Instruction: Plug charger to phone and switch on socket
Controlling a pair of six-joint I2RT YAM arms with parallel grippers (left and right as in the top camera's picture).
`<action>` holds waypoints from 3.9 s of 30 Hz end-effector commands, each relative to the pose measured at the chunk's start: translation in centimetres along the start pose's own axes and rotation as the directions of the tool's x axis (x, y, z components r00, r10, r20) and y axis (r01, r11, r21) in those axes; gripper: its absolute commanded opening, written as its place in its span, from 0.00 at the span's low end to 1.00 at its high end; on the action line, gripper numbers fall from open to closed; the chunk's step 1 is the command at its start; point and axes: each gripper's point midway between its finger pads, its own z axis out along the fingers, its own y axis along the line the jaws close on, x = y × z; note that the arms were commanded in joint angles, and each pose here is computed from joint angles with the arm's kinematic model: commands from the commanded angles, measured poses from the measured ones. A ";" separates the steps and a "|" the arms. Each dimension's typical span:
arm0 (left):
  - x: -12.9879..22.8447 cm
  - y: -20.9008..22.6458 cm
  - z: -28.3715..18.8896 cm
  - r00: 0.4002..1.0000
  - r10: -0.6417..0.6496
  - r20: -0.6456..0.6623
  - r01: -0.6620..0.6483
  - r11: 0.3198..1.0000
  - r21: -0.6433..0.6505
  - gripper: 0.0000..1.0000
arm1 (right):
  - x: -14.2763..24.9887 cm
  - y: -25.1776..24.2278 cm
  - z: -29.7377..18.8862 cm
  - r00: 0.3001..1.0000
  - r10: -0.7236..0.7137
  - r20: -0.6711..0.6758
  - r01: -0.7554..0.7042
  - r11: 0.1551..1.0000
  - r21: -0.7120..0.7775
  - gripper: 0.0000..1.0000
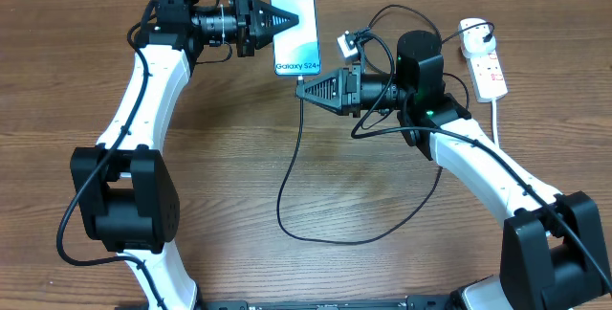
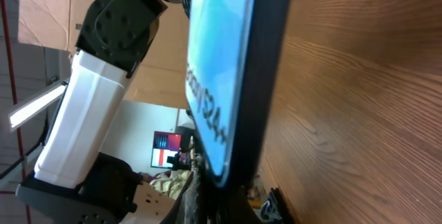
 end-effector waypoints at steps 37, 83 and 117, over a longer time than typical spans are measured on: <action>0.5 -0.8 0.2 1.000 0.002 -0.031 -0.001 1.000 0.024 0.04 | -0.8 2.3 -0.1 0.999 -0.027 0.028 0.028 0.999 -0.032 0.04; 0.7 -1.0 0.2 0.999 -0.013 -0.041 0.014 0.999 0.031 0.04 | -0.8 2.1 0.3 0.998 -0.036 0.042 0.037 0.999 -0.020 0.04; 1.3 -1.5 0.1 0.996 -0.033 -0.081 0.038 0.998 0.057 0.04 | -1.5 1.9 -0.2 0.997 -0.037 0.070 0.038 0.999 -0.012 0.04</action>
